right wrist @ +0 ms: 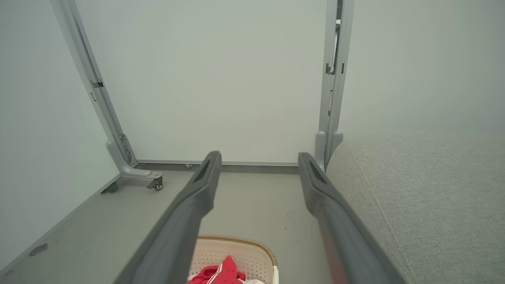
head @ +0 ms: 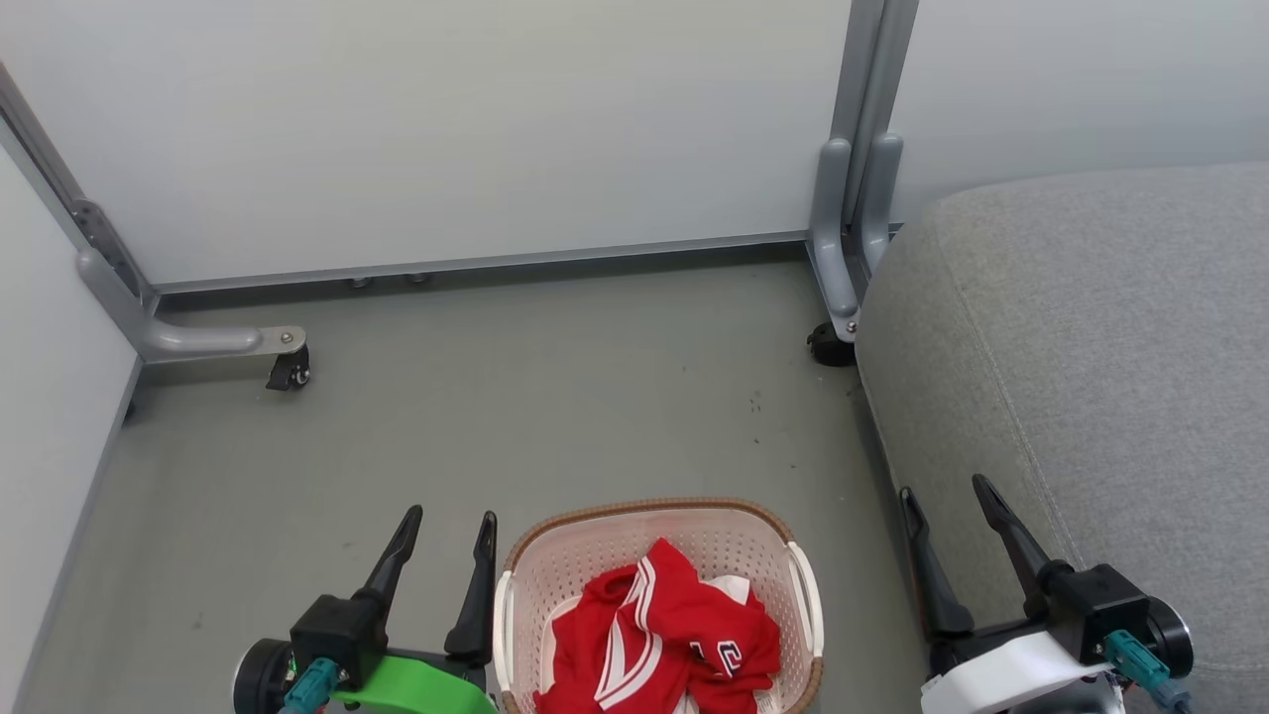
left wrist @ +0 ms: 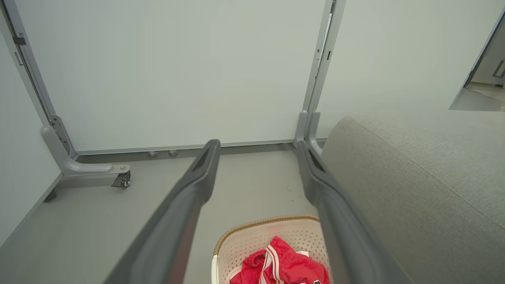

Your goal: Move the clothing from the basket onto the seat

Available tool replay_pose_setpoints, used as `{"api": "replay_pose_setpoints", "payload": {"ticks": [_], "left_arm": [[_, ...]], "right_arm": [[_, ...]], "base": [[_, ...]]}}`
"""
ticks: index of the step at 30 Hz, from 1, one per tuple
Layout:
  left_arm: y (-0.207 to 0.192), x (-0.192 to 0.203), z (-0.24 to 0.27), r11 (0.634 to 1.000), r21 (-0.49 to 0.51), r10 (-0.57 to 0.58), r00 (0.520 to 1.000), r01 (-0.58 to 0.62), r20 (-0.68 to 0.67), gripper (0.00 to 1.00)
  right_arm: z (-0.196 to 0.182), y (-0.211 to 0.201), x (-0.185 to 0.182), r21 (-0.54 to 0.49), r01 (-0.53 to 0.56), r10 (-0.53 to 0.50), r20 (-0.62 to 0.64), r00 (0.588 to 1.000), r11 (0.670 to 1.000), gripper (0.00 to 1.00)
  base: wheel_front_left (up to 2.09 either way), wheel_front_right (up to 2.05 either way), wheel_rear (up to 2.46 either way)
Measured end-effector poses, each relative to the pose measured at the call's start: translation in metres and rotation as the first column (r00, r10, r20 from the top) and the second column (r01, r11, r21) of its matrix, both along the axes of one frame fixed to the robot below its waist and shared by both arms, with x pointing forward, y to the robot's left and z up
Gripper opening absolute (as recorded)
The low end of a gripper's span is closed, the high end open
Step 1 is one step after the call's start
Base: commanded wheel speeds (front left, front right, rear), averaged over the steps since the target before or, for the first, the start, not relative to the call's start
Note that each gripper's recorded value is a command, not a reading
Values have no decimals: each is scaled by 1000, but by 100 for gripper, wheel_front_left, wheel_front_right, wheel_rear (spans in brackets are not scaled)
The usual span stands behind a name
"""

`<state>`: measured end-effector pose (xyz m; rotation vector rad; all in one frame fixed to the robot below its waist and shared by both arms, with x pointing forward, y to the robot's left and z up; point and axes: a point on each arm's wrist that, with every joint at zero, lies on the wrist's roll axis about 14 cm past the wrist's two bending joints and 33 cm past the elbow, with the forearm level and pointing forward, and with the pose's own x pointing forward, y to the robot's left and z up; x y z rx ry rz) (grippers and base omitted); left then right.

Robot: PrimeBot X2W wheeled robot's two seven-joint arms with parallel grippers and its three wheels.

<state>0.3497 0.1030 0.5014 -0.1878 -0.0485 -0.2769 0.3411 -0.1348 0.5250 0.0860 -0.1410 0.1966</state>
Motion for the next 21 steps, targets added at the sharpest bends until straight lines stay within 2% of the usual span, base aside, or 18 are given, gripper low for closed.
{"api": "replay_pose_setpoints", "payload": {"ticks": [10,21], "left_arm": [[-13,8,-26,999,6,-40,996,41,-81,100],[-35,77,-45,988,54,-140,985,146,-105,100]], "right_arm": [[-18,-6,14,-19,17,-18,-55,998,1000,100],[-21,-12,86,-47,32,-34,-34,999,998,100]], "base": [[0,0,0],[0,0,0]]}}
